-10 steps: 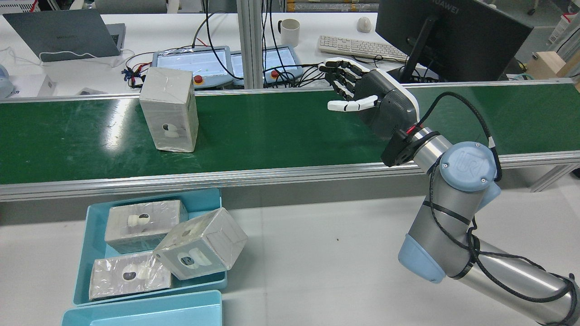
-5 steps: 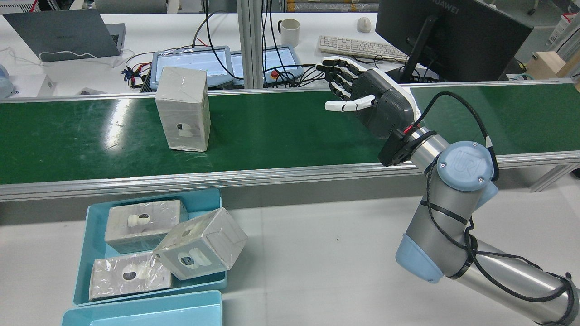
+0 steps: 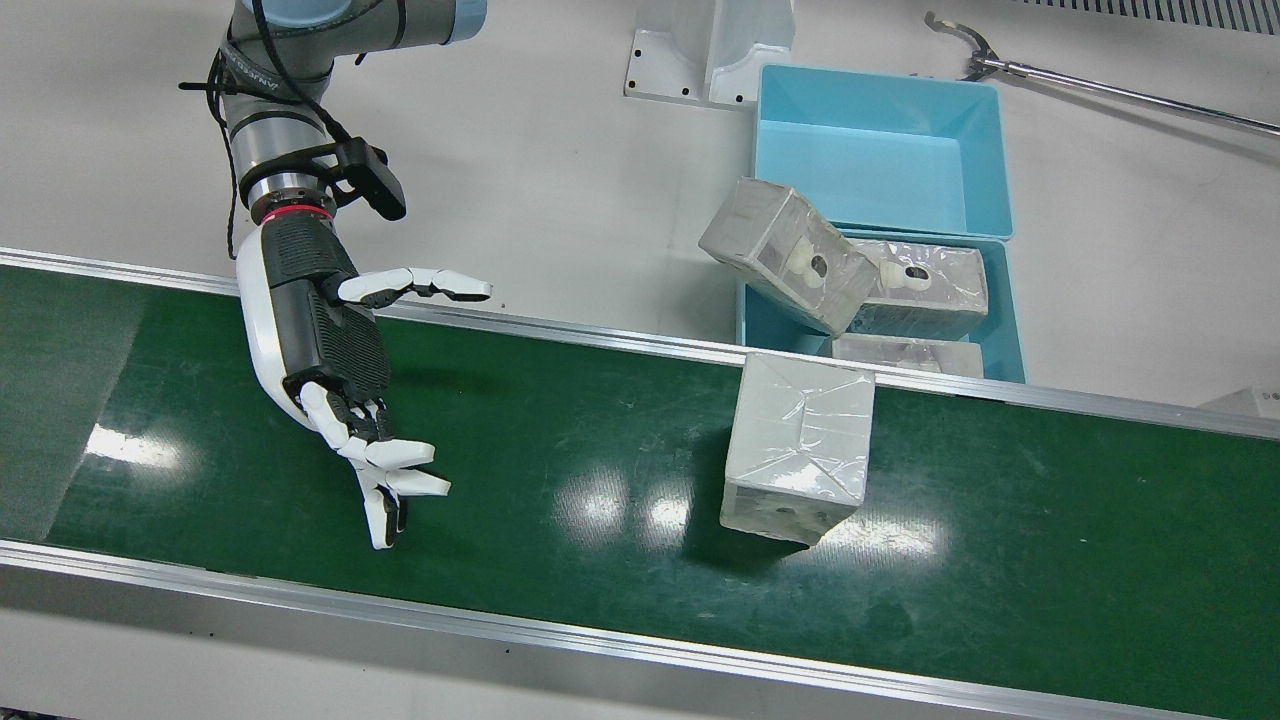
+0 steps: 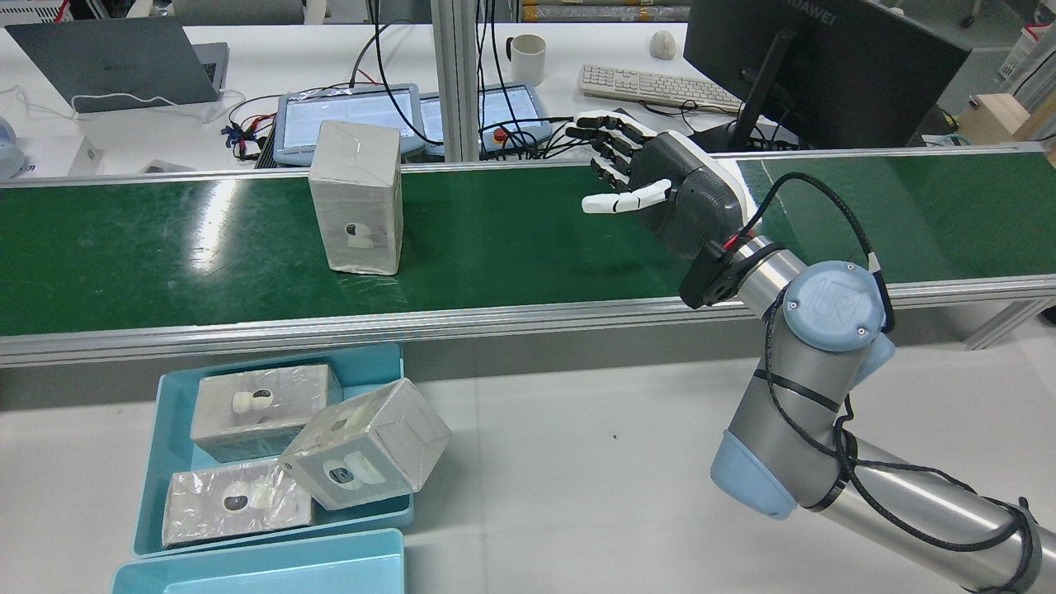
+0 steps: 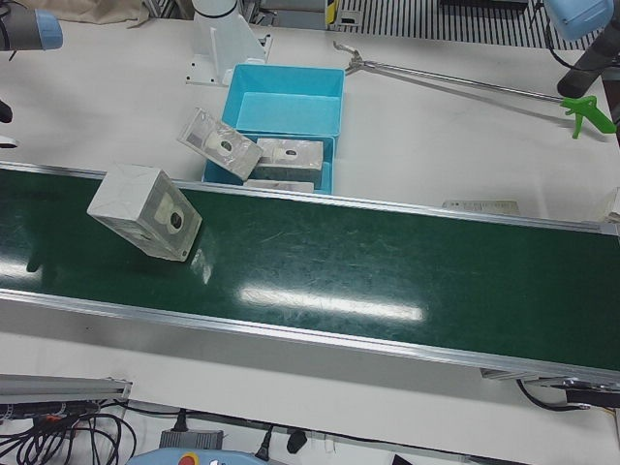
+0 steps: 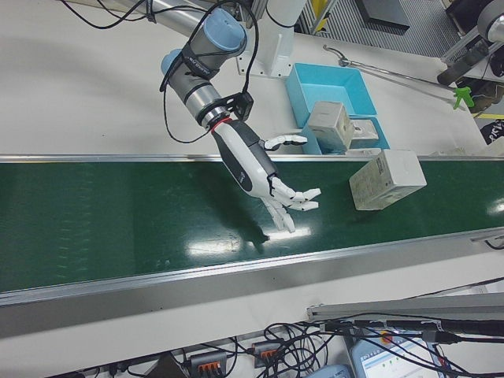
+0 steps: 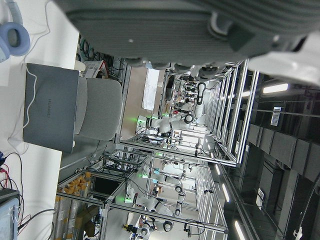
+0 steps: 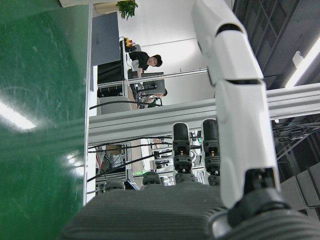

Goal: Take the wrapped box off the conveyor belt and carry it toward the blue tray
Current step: 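Move the right hand along the belt toward the white wrapped box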

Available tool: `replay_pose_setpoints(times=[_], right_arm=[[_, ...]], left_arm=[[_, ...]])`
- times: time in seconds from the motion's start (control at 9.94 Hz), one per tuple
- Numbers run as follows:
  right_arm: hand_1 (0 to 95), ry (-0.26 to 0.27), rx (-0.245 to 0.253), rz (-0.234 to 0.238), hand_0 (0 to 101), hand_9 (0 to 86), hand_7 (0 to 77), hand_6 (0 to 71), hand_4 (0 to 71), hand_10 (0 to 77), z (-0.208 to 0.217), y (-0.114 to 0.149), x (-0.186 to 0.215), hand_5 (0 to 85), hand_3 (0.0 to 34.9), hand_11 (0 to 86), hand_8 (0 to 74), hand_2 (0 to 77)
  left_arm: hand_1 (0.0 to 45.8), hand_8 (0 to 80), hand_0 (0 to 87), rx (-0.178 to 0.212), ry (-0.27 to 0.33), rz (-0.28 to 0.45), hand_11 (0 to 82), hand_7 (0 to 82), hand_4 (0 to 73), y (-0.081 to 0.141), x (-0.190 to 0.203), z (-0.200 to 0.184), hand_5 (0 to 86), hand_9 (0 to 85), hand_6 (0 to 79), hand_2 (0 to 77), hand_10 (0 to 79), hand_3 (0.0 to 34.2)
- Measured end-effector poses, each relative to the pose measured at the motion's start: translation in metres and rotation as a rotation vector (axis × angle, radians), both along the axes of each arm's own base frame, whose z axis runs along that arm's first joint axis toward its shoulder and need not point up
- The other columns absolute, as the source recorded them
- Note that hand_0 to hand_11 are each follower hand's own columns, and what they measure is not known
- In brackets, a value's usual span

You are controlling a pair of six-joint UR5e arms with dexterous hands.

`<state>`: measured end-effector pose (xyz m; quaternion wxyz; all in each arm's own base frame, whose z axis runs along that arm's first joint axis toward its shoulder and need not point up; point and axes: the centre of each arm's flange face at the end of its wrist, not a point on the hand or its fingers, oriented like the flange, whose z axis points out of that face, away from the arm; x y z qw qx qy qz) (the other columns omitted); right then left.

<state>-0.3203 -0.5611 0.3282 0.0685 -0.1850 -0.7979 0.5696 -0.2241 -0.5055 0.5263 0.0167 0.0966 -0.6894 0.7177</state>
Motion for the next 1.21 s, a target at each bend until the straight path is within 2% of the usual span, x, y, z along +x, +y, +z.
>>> replay_pose_setpoints(times=[0.2, 0.3, 0.4, 0.5, 0.6, 0.7, 0.81, 0.91, 1.01, 1.11, 1.21], right_arm=[[19.1, 0.003, -0.003, 0.0, 52, 2.7, 23.5, 4.4, 13.1, 0.0, -0.0001, -0.0027, -0.0031, 28.4, 13.9, 1.6, 0.0, 17.5], [14.7, 0.002, -0.003, 0.001, 50, 2.7, 23.5, 4.4, 13.1, 0.0, -0.0013, -0.0042, -0.0047, 27.8, 13.9, 1.6, 0.0, 18.5], [13.1, -0.001, -0.002, 0.001, 48, 2.7, 21.8, 4.4, 12.5, 0.0, -0.0034, -0.0053, -0.0057, 28.4, 15.6, 1.6, 0.0, 11.4], [10.4, -0.003, -0.001, 0.001, 47, 2.7, 21.8, 4.4, 12.5, 0.0, -0.005, -0.0059, -0.0064, 28.4, 15.1, 1.6, 0.0, 10.4], [7.6, -0.004, 0.0, 0.001, 46, 2.7, 22.4, 4.4, 13.6, 0.0, -0.0056, -0.0062, -0.0066, 28.4, 16.2, 1.6, 0.0, 6.0], [7.6, -0.005, -0.001, 0.001, 46, 2.7, 22.4, 4.4, 13.6, 0.0, -0.0056, -0.0062, -0.0067, 28.4, 16.2, 1.6, 0.0, 6.0], [7.6, -0.005, -0.001, 0.001, 43, 2.7, 22.4, 4.4, 13.6, 0.0, -0.0054, -0.0063, -0.0066, 28.4, 17.7, 1.6, 0.0, 6.5], [7.6, -0.004, -0.002, 0.001, 43, 2.7, 22.4, 4.4, 13.6, 0.0, -0.0045, -0.0065, -0.0059, 28.4, 17.7, 1.6, 0.0, 7.1], [13.6, -0.003, -0.003, 0.001, 45, 2.7, 22.4, 4.4, 13.6, 0.0, -0.0033, -0.0066, -0.005, 28.4, 17.7, 1.6, 0.0, 11.4], [13.6, -0.003, -0.005, 0.0, 45, 2.7, 22.4, 4.4, 13.6, 0.0, -0.0022, -0.0065, -0.0046, 28.4, 17.7, 1.6, 0.0, 11.4], [16.4, -0.003, -0.004, 0.001, 47, 2.7, 22.4, 4.4, 12.5, 0.0, -0.0028, -0.0065, -0.0048, 28.9, 17.2, 1.6, 0.0, 19.6]], left_arm=[[0.0, 0.5, 0.0, 0.0, 0.0, 0.0, 0.0, 0.5, 0.0, 0.0, 0.0, 0.0, 1.1, 0.0, 0.0, 1.1, 0.5, 0.0], [0.0, 0.5, 0.0, 0.0, 0.0, 0.0, 0.0, 0.5, 0.0, 0.0, 0.0, 0.0, 1.1, 0.0, 0.0, 1.1, 0.5, 0.0], [0.0, 0.5, 0.0, 0.0, 0.0, 0.0, 0.0, 0.5, 0.0, 0.0, 0.0, 0.0, 1.1, 0.0, 0.0, 1.1, 0.5, 0.0], [0.0, 0.5, 0.0, 0.0, 0.0, 0.0, 0.0, 0.5, 0.0, 0.0, 0.0, 0.0, 1.1, 0.0, 0.0, 1.1, 0.5, 0.0], [0.0, 0.5, 0.0, 0.0, 0.0, 0.0, 0.0, 0.5, 0.0, 0.0, 0.0, 0.0, 1.1, 0.0, 0.0, 1.1, 0.5, 0.0], [0.0, 0.5, 0.0, 0.0, 0.0, 0.0, 0.0, 0.5, 0.0, 0.0, 0.0, 0.0, 1.1, 0.0, 0.0, 1.1, 0.0, 0.0], [0.0, 0.5, 0.0, 0.0, 0.0, 0.0, 0.0, 0.5, 0.0, 0.0, 0.0, 0.0, 1.1, 0.0, 0.0, 1.1, 0.0, 0.0], [0.0, 0.5, 0.0, 0.0, 0.0, 0.0, 0.0, 0.5, 0.0, 0.0, 0.0, 0.0, 1.1, 0.0, 0.0, 0.5, 0.5, 0.0], [0.0, 0.5, 0.0, 0.0, 0.0, 0.0, 0.0, 0.5, 0.0, 0.0, 0.0, 0.0, 1.1, 0.0, 0.0, 0.5, 0.5, 0.0], [0.0, 0.5, 0.0, 0.0, 0.0, 0.0, 0.5, 0.5, 0.0, 0.0, 0.0, 0.0, 1.1, 0.0, 0.0, 0.5, 0.0, 0.0], [0.0, 0.5, 0.0, 0.0, 0.0, 0.0, 0.5, 0.5, 0.0, 0.0, 0.0, 0.0, 1.1, 0.0, 0.0, 0.5, 0.0, 0.0]])
